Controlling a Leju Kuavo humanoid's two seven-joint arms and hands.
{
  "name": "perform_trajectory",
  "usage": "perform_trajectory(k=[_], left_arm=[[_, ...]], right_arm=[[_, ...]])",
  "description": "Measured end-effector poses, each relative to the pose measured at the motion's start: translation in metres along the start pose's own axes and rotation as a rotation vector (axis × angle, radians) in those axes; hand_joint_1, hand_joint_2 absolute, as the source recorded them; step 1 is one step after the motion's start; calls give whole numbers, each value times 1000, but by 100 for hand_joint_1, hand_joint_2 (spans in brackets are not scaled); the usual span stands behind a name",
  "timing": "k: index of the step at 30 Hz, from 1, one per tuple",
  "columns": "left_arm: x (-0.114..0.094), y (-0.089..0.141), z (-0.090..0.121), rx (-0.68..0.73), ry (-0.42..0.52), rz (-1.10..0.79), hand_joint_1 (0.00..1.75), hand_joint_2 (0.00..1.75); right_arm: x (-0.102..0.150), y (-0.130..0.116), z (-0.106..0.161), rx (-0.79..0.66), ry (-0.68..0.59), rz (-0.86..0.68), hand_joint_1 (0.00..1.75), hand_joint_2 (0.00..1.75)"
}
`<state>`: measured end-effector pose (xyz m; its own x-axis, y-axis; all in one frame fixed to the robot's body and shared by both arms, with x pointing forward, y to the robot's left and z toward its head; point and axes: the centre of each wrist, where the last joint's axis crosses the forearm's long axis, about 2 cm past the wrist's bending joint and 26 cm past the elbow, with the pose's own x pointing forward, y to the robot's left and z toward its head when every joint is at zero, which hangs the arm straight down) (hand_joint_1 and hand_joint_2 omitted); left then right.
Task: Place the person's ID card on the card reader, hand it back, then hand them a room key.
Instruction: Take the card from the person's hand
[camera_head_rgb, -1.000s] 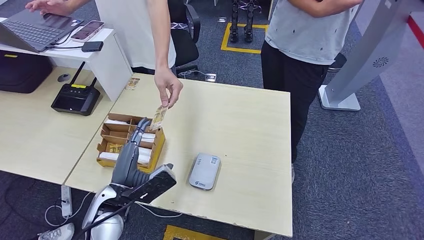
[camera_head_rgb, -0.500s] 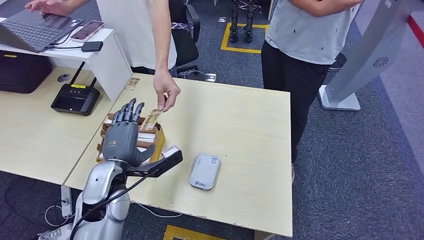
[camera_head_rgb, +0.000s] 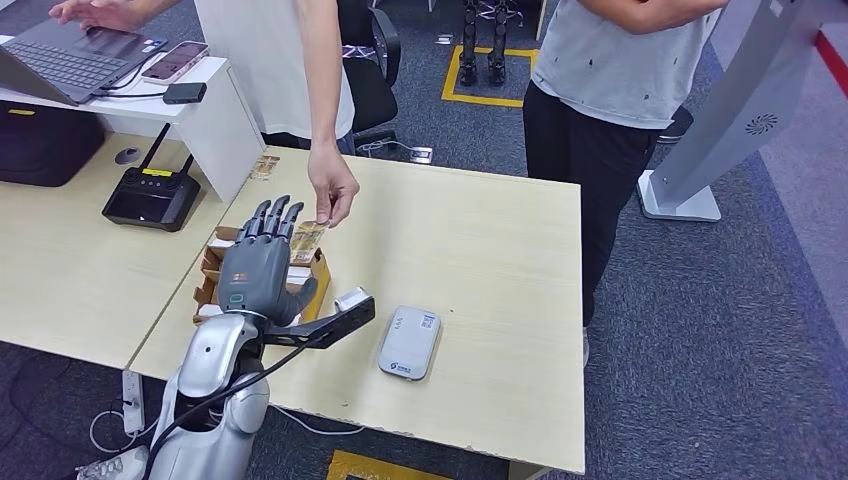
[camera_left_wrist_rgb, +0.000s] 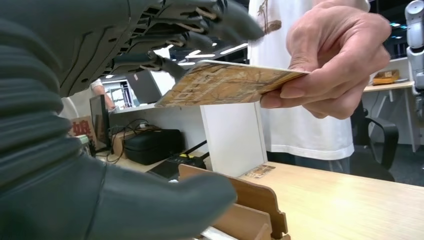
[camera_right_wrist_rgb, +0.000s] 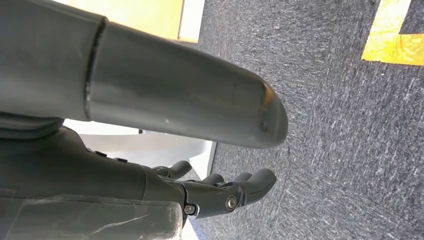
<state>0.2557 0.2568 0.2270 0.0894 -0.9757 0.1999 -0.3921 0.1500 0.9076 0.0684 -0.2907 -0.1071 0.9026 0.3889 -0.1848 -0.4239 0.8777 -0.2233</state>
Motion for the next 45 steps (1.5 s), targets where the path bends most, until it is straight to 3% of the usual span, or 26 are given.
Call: perform_trajectory(k=[32,45], left_arm=[[11,0,-1,4,-57,-13,175,175],[34,-29,15,-86,-83,-19,175,175]], right_arm=[[1,0,0,-5,-2,13,0,0],[1,-1,0,-11,-16,27,0,0]])
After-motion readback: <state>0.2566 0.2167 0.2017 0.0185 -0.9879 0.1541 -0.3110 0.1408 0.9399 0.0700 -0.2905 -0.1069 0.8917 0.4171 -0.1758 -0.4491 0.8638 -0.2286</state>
